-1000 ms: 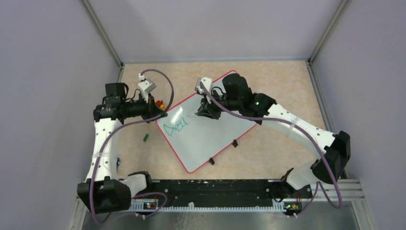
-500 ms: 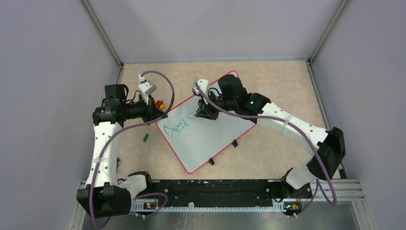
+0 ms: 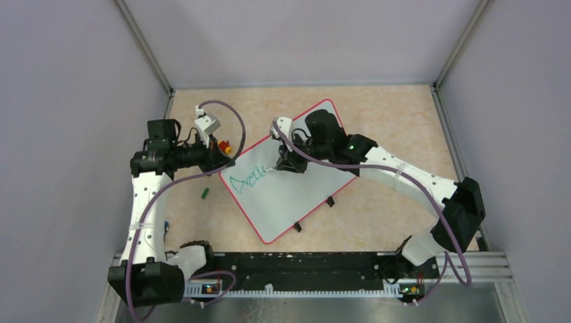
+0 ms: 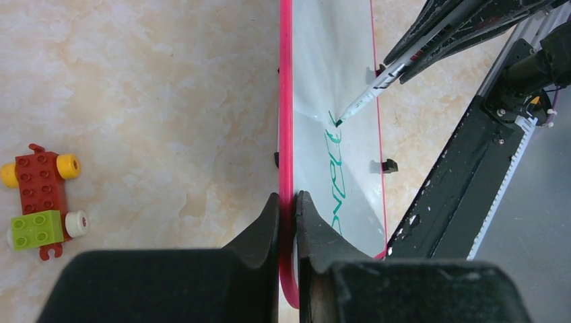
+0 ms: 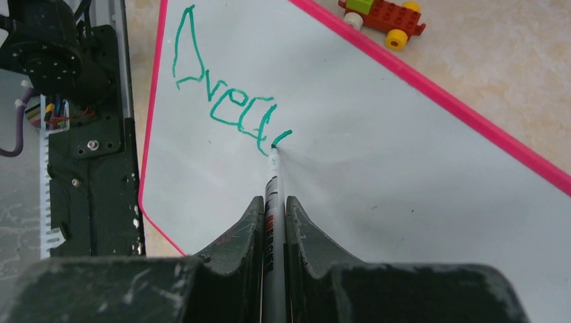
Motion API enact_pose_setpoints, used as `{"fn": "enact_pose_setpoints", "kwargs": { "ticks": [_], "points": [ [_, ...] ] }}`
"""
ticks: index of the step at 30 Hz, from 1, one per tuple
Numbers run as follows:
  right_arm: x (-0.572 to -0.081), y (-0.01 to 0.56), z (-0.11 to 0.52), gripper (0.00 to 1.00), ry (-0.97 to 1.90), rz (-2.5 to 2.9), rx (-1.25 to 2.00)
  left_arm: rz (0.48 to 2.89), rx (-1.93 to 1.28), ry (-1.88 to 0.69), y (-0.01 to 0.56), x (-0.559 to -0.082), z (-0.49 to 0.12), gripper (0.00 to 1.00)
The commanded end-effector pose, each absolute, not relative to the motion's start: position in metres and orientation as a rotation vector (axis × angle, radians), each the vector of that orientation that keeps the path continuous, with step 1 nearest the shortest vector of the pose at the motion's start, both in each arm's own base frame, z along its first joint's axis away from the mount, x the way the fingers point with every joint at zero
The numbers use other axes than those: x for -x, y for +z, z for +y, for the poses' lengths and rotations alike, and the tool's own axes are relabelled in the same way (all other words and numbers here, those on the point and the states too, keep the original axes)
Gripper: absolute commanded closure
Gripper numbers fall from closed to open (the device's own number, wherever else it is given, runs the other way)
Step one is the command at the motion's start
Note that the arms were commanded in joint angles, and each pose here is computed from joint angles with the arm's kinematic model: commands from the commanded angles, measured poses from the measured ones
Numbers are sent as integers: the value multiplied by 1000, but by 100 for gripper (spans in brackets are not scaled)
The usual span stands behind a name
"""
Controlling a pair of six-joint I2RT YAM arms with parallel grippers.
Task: Write a sentence on the whiteboard
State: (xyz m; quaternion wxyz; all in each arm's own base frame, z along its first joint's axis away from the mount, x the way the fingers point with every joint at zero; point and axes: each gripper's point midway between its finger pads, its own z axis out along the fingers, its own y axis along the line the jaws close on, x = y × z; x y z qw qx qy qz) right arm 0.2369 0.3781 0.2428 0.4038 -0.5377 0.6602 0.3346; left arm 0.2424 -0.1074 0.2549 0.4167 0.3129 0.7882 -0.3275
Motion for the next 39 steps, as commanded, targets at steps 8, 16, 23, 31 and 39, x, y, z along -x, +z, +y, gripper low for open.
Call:
{"fn": "enact_pose_setpoints", "kwargs": {
  "ticks": [8,16,23,31,39],
  "points": [
    [-239,248,373,100,816,1628,1338,1922,-844,-783,261,-242,-110,100],
    [-252,270,383,100,803,1586,1299,1922,-844,-780,261,-241,-111,100],
    [-261,277,386,100,786,1580,1272,1924,-845,-774,260,-241,-110,100],
    [-274,275,371,100,741,1615,1241,1925,-846,-772,261,-242,-110,100],
    [-273,270,356,100,727,1631,1242,1927,-842,-779,260,-243,-111,100]
  ]
}}
